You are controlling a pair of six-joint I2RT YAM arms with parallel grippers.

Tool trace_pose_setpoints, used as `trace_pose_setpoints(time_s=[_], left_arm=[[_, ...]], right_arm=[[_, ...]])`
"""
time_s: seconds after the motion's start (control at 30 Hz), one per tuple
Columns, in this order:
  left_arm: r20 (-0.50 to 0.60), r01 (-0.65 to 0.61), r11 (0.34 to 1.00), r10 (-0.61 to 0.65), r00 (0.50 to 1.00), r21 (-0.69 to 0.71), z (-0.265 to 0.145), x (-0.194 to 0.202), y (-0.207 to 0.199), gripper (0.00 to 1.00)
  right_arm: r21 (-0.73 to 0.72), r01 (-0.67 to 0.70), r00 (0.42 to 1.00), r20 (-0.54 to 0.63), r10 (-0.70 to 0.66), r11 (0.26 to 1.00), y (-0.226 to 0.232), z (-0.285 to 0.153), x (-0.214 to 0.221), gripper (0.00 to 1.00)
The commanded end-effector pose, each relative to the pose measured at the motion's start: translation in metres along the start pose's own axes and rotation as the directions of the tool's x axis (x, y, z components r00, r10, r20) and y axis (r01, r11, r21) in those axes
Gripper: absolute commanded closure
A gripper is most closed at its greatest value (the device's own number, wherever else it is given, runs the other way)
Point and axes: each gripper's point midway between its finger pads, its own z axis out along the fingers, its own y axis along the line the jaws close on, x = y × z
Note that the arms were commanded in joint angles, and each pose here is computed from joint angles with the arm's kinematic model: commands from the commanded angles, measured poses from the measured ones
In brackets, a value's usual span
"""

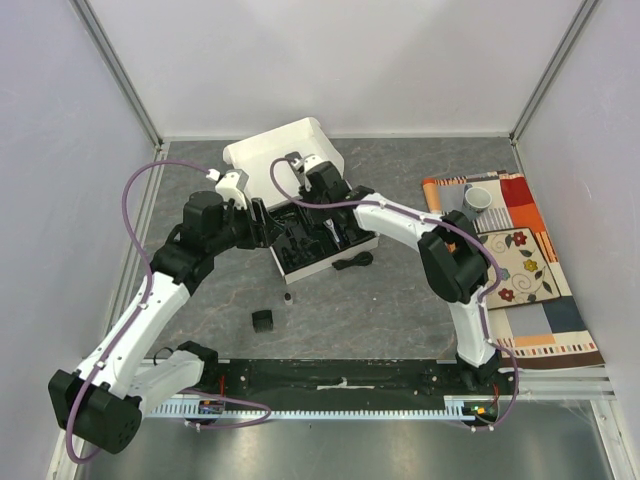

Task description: Sort the hair-cutting tools

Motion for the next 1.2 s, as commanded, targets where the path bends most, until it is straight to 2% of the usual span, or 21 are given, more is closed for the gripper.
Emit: trace_pose_setpoints(time_s=[0.0, 0.33, 0.6, 0.9, 0.97, 1.17], left_arm=[[0.044, -0.041, 0.999, 0.041, 0.998, -0.008, -0.004, -0.009, 0.0, 0.35], [0.037, -0.039, 0.999, 0.039, 0.999, -0.002, -0.003, -0.009, -0.001, 0.35], [0.04, -0.038, 0.999, 0.038, 0.998, -0.001, -0.004, -0.009, -0.001, 0.35], [0.041, -0.04, 0.999, 0.04, 0.998, 0.001, -0.005, -0.009, -0.002, 0.35], [0.039, -0.039, 0.999, 0.038, 0.999, 0.002, -0.004, -0.009, -0.002, 0.35], [0.036, -0.038, 0.999, 0.038, 0.999, 0.006, -0.004, -0.009, -0.002, 0.35]], right_arm=[[-0.029, -0.05, 0.999, -0.01, 0.05, 0.998, -0.001, 0.003, -0.021, 0.99], [-0.096, -0.07, 0.997, -0.032, 0.067, 0.993, 0.005, 0.011, -0.021, 0.98], [-0.087, -0.082, 0.996, -0.039, 0.079, 0.993, 0.004, 0.02, -0.019, 0.97], [-0.066, -0.083, 0.995, -0.055, 0.08, 0.994, 0.001, 0.03, -0.013, 0.82], [-0.066, -0.082, 0.995, -0.053, 0.078, 0.994, 0.001, 0.03, -0.014, 0.72], [-0.109, -0.07, 0.997, -0.033, 0.067, 0.992, 0.012, 0.023, -0.023, 0.53]])
